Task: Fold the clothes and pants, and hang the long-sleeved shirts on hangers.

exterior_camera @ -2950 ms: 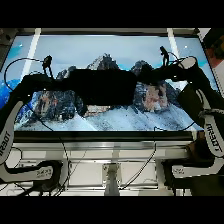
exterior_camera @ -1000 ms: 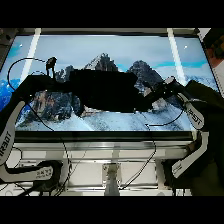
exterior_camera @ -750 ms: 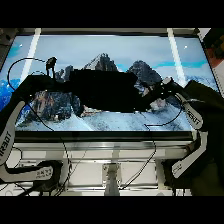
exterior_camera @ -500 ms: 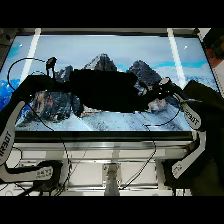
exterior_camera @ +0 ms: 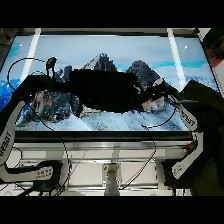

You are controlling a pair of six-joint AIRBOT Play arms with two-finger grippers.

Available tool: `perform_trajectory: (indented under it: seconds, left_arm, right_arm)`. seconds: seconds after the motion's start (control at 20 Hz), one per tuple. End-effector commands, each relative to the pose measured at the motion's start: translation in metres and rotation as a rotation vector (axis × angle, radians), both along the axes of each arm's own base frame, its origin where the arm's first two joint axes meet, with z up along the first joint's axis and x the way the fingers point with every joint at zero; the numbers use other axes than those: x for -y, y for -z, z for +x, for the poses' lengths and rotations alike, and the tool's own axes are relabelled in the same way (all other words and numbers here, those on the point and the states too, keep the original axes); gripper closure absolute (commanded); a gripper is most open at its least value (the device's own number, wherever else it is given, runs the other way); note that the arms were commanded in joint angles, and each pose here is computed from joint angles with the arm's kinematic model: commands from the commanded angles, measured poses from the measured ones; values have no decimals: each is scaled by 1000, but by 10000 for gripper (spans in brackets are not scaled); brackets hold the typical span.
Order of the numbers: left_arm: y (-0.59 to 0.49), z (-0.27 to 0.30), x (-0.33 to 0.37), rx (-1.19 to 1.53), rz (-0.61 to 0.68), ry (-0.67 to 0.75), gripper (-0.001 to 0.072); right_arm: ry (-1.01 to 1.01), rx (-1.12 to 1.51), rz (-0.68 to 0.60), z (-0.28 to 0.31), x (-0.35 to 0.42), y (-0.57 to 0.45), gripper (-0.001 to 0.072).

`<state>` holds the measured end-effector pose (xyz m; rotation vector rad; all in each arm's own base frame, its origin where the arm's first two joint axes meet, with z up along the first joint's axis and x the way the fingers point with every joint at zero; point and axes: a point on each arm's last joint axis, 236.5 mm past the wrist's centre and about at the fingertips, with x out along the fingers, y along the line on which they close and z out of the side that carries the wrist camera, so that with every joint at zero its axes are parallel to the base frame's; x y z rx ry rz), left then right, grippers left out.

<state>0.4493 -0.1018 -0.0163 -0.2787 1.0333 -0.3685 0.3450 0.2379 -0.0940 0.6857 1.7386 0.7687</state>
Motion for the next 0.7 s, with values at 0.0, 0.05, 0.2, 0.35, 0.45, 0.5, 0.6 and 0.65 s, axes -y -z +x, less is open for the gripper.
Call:
perform_trajectory:
  seconds: [0.0,0.05,0.2,0.35,0.45,0.5,0.6,0.65]
  left_arm:
    - [8,-3,-12,-1,74,26,685]
    - [11,-4,-19,-2,110,35,685]
    - [-1,3,-22,-15,-12,-67,687]
    - [-62,17,14,103,-206,-55,687]
    - [-115,24,46,221,-215,18,687]
    - [-147,31,62,293,-228,34,687]
    - [-208,49,78,426,-276,-1,687]
    - [-238,58,79,484,-322,-54,688]
  right_arm:
    - [-10,-18,60,-4,-5,-17,700]
    - [16,16,125,4,-9,-37,701]
    - [196,178,327,52,-1,-133,700]
    - [351,381,386,93,38,-228,702]
    - [347,519,389,105,47,-278,702]
    - [356,575,393,113,48,-300,702]
    - [408,726,335,136,63,-337,702]
    - [443,781,303,146,74,-352,702]
